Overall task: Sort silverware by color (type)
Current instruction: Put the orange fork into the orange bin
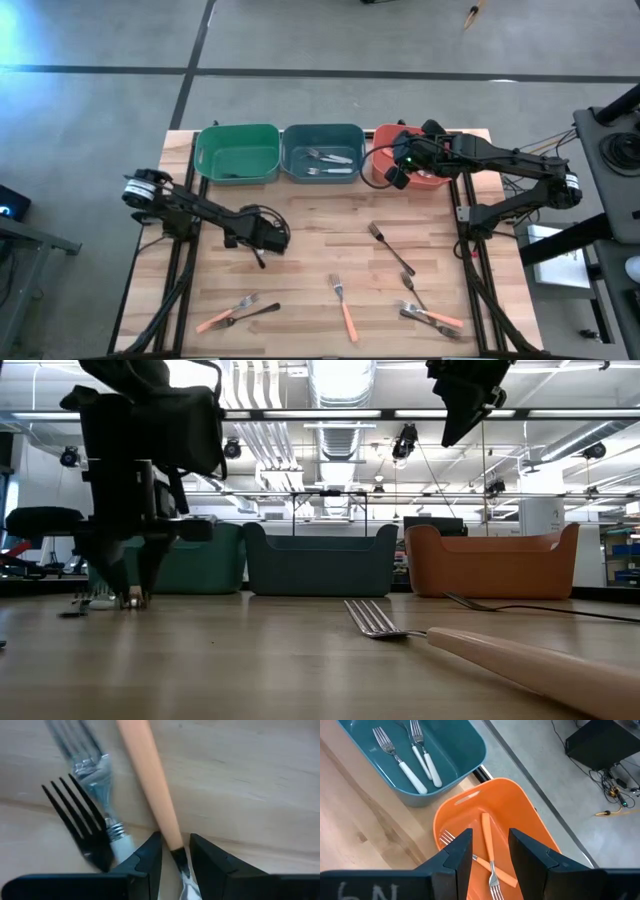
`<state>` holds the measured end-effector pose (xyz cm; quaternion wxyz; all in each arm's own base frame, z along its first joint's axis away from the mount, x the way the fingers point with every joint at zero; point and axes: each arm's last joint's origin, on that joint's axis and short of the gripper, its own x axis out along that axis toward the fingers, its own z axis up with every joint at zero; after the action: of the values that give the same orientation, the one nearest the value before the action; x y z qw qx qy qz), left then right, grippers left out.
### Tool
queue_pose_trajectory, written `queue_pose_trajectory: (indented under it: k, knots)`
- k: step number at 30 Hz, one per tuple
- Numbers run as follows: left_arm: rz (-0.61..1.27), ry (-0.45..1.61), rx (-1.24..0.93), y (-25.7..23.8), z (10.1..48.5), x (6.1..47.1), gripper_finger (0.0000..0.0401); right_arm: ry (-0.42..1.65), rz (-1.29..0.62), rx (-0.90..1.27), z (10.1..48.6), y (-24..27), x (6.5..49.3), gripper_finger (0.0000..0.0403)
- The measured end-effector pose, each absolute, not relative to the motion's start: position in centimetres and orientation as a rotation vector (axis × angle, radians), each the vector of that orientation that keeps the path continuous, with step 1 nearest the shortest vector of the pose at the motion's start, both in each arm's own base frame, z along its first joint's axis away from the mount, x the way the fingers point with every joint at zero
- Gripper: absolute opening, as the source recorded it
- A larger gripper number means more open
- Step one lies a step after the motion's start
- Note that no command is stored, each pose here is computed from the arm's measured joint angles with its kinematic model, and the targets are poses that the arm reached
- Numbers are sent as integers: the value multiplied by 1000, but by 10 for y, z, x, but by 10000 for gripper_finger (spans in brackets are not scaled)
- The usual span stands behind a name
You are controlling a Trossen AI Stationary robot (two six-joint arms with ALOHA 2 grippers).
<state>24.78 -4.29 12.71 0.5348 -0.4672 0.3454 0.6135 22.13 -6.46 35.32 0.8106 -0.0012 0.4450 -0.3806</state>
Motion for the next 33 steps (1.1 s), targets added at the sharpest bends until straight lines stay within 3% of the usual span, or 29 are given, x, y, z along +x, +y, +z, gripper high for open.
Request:
queue_pose_trajectory:
  k: [9,15,18,24,33]
  knots:
    - [1477,890,-1060,-45,120,256,77,948,-814,-2,353,-65,222,118]
    - [1391,936,-1038,-46,125,257,17,947,-814,-1,353,-65,222,118]
    - [1346,951,-1033,-46,129,257,9,946,-816,3,353,-65,222,118]
    - [1046,950,-1090,-52,148,270,2,959,-742,81,352,-62,222,118]
    - [702,610,-1009,-52,182,299,1,918,-751,208,349,-61,224,118]
